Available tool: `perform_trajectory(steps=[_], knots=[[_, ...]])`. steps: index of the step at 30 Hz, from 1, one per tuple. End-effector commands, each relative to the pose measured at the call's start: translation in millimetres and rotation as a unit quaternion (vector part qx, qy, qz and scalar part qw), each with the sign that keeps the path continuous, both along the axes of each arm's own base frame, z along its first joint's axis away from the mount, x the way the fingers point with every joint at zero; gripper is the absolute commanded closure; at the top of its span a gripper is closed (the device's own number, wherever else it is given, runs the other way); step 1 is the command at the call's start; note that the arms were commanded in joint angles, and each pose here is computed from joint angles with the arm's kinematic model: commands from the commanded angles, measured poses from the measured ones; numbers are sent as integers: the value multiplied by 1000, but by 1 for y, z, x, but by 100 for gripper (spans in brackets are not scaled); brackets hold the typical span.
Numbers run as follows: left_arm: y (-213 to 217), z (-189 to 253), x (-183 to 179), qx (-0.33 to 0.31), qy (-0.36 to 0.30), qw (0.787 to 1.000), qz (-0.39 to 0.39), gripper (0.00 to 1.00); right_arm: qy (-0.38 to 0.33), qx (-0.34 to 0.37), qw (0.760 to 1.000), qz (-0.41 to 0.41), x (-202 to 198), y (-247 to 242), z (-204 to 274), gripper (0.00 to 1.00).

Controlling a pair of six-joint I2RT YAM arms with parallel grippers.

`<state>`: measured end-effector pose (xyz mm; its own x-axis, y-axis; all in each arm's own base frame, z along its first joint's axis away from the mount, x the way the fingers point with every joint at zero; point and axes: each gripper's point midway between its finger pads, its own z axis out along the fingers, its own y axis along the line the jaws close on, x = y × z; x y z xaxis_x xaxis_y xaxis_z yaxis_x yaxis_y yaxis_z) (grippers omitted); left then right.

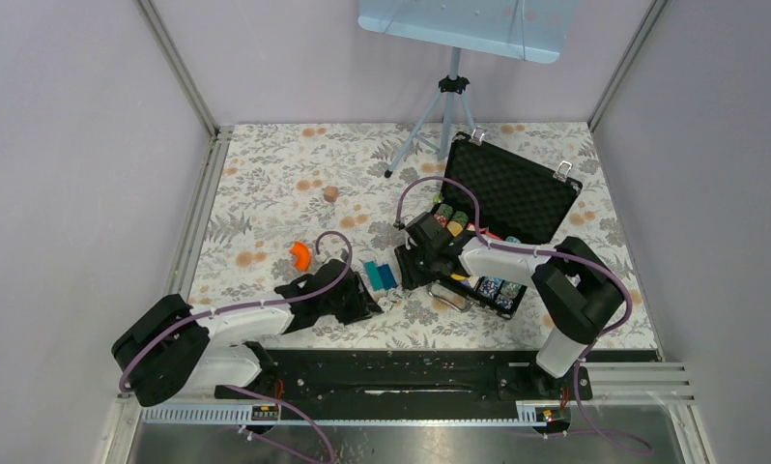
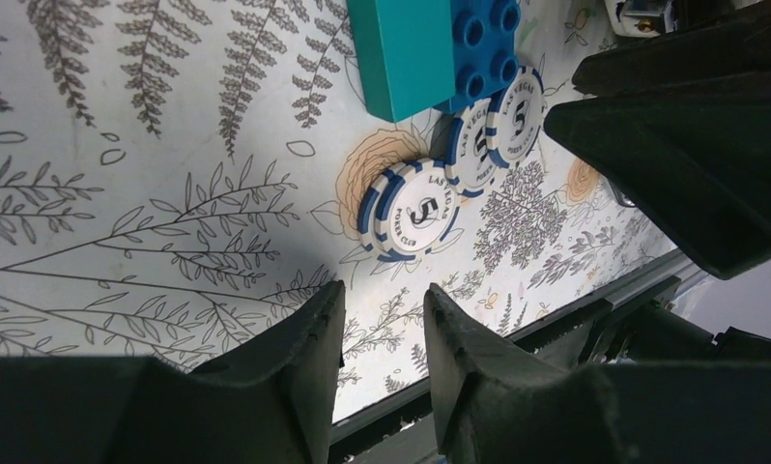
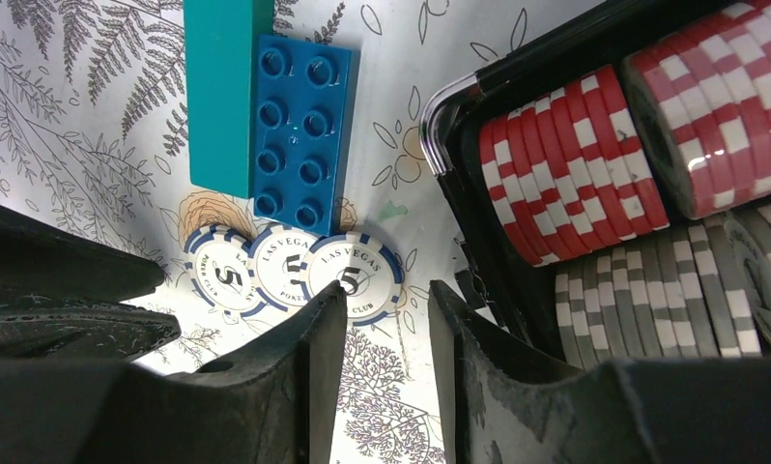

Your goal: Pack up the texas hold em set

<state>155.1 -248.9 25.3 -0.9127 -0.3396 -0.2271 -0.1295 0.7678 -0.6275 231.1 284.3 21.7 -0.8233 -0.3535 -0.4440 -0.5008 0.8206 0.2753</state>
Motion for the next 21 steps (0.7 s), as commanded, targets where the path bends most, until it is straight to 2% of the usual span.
perform_trajectory(steps=[1,21], knots=[[-8,9,15,1,-17,1000,20,65,4,7,1000,0,4,0,-6,57],[-8,3,15,20,-8,1000,16,67,33,10,999,-3,-6,-1,-16,61]])
